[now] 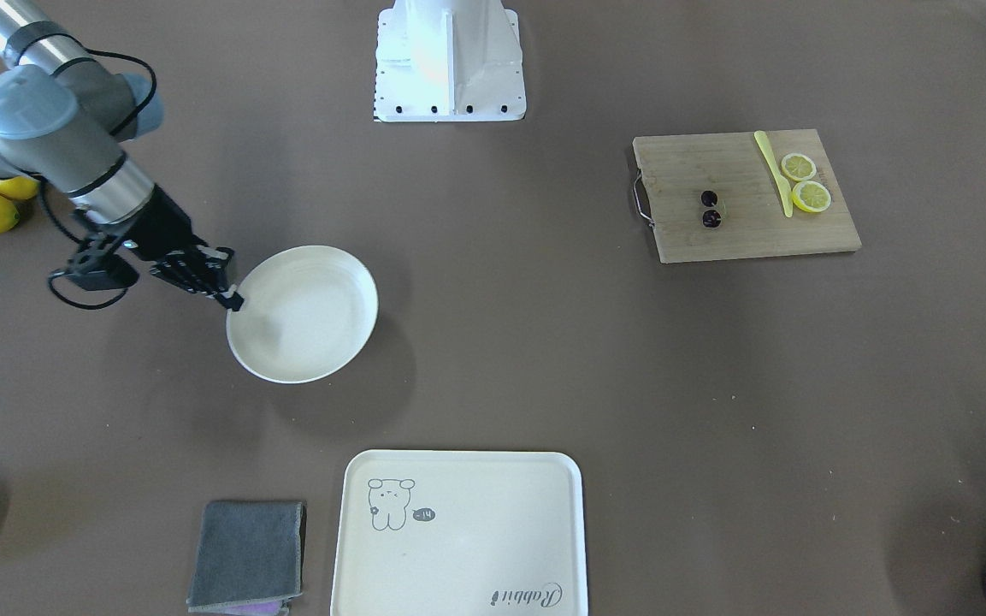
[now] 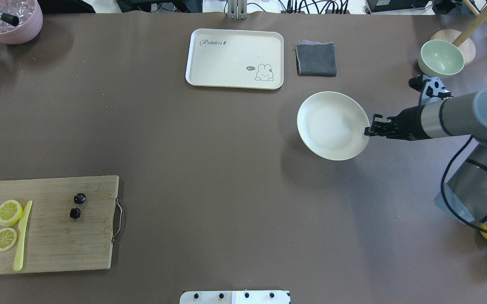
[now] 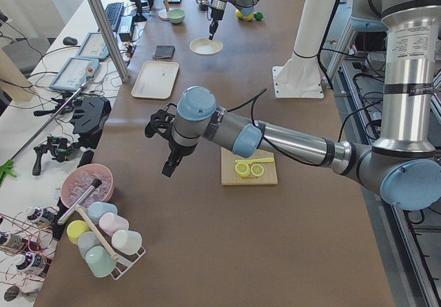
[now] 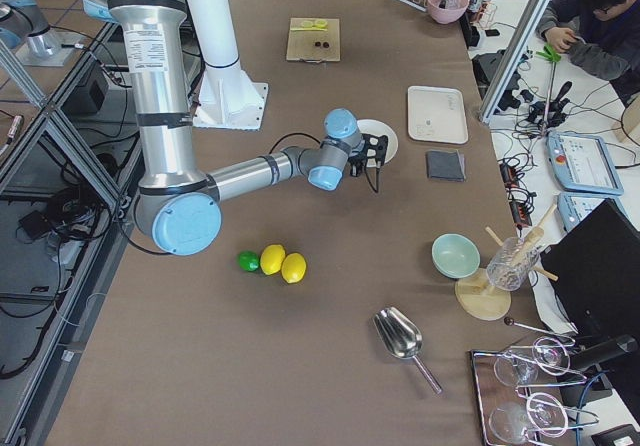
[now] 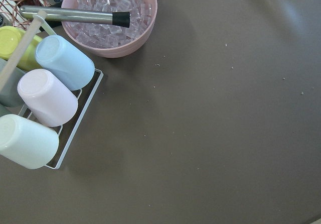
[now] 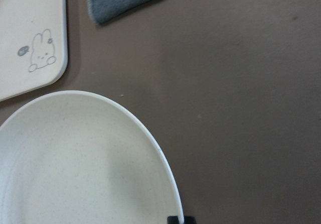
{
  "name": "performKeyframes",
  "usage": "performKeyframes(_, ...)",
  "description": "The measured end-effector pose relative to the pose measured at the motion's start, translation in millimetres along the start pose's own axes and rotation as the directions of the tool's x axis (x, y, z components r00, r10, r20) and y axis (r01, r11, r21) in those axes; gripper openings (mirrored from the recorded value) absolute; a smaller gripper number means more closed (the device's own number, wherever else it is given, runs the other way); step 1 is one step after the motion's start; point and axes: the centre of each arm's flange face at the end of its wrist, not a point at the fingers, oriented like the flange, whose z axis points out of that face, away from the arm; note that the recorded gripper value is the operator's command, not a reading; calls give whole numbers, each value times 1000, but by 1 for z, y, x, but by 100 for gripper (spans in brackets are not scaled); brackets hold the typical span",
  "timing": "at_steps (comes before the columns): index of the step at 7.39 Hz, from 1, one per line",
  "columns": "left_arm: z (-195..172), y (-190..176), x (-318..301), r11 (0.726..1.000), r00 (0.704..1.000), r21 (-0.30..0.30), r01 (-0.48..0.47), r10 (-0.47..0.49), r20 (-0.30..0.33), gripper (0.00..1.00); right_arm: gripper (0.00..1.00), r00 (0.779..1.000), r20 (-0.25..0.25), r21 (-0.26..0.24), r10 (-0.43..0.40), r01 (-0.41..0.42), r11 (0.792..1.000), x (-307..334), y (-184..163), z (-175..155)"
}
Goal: Place red cherry on plate
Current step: 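Drag the white plate with the right gripper toward the table center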
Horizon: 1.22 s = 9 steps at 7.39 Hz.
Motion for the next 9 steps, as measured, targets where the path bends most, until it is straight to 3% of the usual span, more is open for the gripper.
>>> performKeyframes(3,2,-4,4,1000,1000,-1,22,-22,-12,98,0,997,-71,37,18,-15,999,-127,117,63)
performKeyframes(4,3,-4,5,1000,1000,-3,23,-23,-13,98,41,996,-90,30,10,-7,1000,-149,143,70)
performKeyframes(5,4,-5,6,1000,1000,-4,24,-24,-15,98,96,995,-99,20,-1,3,1000,-158,159,74)
performKeyframes(7,5,-6,8,1000,999,-6,30,-30,-19,98,100,994,-104,15,-34,36,999,-163,166,75)
performKeyframes(9,7,-9,23,996,994,8,87,-86,-62,98,100,991,-117,22,-64,67,998,-166,136,58)
